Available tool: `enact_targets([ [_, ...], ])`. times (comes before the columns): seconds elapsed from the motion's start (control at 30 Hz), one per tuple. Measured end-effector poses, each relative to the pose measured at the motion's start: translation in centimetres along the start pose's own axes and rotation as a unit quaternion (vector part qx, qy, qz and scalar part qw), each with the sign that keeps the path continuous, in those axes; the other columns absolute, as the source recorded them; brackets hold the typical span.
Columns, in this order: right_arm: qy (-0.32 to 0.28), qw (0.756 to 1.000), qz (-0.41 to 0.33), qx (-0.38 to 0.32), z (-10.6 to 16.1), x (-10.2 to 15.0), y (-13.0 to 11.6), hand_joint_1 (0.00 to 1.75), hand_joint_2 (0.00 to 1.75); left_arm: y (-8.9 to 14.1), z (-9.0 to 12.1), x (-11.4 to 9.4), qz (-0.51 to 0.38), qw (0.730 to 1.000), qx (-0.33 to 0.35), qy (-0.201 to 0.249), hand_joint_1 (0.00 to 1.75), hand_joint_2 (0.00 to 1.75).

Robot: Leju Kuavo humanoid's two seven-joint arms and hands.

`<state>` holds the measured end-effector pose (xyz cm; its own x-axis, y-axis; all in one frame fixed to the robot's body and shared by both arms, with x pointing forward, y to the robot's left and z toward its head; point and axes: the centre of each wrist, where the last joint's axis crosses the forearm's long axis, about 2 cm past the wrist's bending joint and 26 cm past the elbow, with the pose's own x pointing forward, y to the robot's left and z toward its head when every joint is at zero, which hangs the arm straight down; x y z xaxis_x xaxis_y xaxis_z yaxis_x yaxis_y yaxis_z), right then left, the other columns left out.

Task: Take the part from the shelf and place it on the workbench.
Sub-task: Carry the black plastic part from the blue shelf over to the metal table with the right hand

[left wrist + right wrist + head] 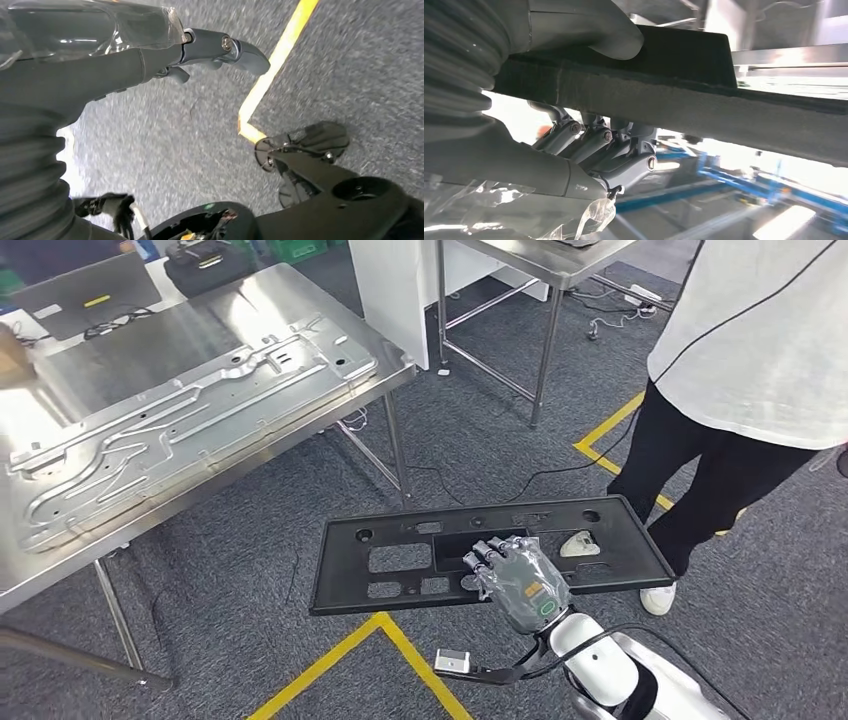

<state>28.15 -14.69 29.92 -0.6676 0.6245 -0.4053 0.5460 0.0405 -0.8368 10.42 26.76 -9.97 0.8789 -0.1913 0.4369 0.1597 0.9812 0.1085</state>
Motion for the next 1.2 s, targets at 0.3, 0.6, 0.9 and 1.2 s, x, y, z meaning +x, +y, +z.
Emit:
enact_targets([
  [0.3, 0.010, 1.000, -0.007, 0.000, -0.2, -0.6, -0.3, 1.69, 1.75, 0.4, 0.0, 0.0, -0.002, 1.000, 0.002, 0.001, 0.00, 1.75],
  [0.6, 0.027, 1.000, -0.006, 0.006, 0.2, -1.4, -0.1, 1.69, 1.75, 0.1, 0.0, -0.1, 0.000, 1.000, -0.001, 0.002, 0.00, 1.75],
  [0.9, 0.065, 0.998, 0.019, -0.006, 0.2, -4.1, -1.0, 1.69, 1.75, 0.0, 0.2, -0.7, 0.002, 1.000, -0.001, 0.008, 0.00, 1.75],
  [1.2, 0.082, 0.996, 0.026, -0.009, 0.3, -5.0, -1.3, 1.69, 1.75, -0.2, 0.1, -0.2, 0.006, 1.000, -0.002, 0.004, 0.00, 1.75],
])
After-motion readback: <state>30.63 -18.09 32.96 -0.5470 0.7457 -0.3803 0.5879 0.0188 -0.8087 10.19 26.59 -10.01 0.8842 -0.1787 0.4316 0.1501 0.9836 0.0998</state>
